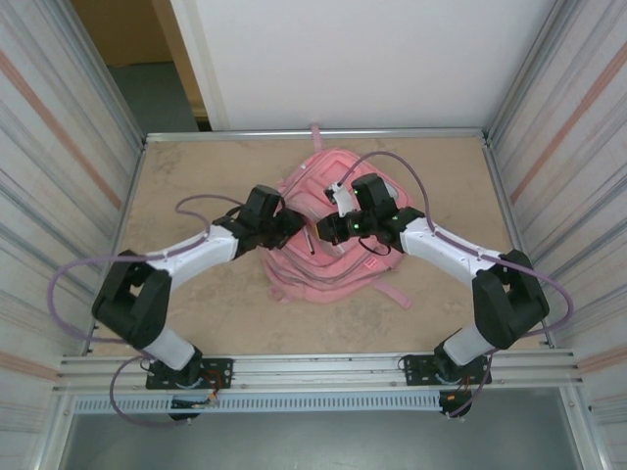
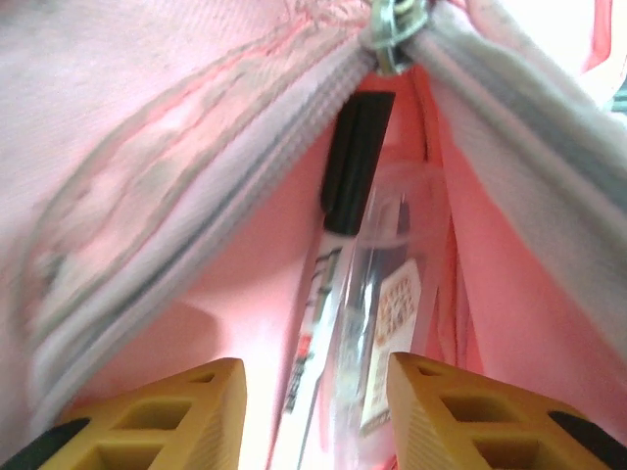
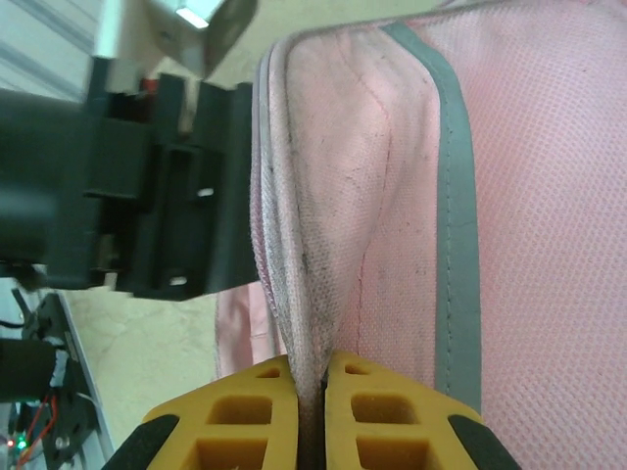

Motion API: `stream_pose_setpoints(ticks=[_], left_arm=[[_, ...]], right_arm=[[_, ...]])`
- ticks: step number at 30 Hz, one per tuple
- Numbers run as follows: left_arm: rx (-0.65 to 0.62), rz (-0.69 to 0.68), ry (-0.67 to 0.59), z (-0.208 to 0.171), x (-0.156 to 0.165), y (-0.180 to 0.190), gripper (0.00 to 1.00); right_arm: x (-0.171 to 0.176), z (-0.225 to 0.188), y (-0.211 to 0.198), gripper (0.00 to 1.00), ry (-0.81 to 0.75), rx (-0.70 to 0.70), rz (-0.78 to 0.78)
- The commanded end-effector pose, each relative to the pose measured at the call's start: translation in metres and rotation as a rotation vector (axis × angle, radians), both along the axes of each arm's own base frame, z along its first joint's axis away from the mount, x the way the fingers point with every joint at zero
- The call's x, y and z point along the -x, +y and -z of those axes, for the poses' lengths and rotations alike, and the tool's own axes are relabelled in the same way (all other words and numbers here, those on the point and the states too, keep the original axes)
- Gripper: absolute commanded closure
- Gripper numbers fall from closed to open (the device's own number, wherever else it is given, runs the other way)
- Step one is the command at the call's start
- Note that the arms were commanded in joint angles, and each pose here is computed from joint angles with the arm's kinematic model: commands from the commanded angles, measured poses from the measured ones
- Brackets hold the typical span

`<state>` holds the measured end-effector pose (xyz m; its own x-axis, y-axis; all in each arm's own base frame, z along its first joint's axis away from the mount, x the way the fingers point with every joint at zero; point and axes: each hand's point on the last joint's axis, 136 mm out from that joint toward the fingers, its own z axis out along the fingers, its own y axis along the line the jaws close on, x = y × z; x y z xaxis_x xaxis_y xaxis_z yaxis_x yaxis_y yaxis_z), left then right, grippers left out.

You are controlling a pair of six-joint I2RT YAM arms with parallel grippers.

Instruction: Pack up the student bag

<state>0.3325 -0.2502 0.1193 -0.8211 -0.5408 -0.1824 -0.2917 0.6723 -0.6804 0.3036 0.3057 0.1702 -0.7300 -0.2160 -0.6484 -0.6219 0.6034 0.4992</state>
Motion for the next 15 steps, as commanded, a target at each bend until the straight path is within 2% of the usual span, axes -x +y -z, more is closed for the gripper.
stream_pose_setpoints(ticks=[1,4,8,9,10,11,12,15], left_arm=[[-0.038,-0.008,0.042,-0.006,0.039,0.018,0.57],[-0.076,-0.028,0.048,-0.008,0.061,0.038,0.56],[-0.083,0.036,-0.074,-0.027,0.057,0.070,0.50],[-0.083,0.028,-0.112,-0.030,0.051,0.083,0.48],[-0.077,0.009,-0.157,-0.032,0.043,0.097,0.46],[-0.064,-0.021,-0.202,-0.035,0.035,0.114,0.44],[-0.052,-0.035,-0.244,-0.039,0.028,0.124,0.42],[-0.075,-0.057,-0.335,-0.060,0.005,0.154,0.35]], right_arm=[[0.002,-0.014,-0.003,0.91,-0.047,0.015,-0.025],[0.005,-0.009,0.001,0.90,-0.034,0.040,-0.057],[0.033,0.000,0.023,0.84,-0.009,0.084,-0.212],[0.042,0.004,0.028,0.81,-0.001,0.115,-0.250],[0.048,0.010,0.030,0.72,0.006,0.152,-0.275],[0.054,0.017,0.030,0.57,0.019,0.200,-0.289],[0.058,0.021,0.030,0.50,0.034,0.230,-0.294],[0.064,0.022,0.021,0.45,0.082,0.253,-0.250]])
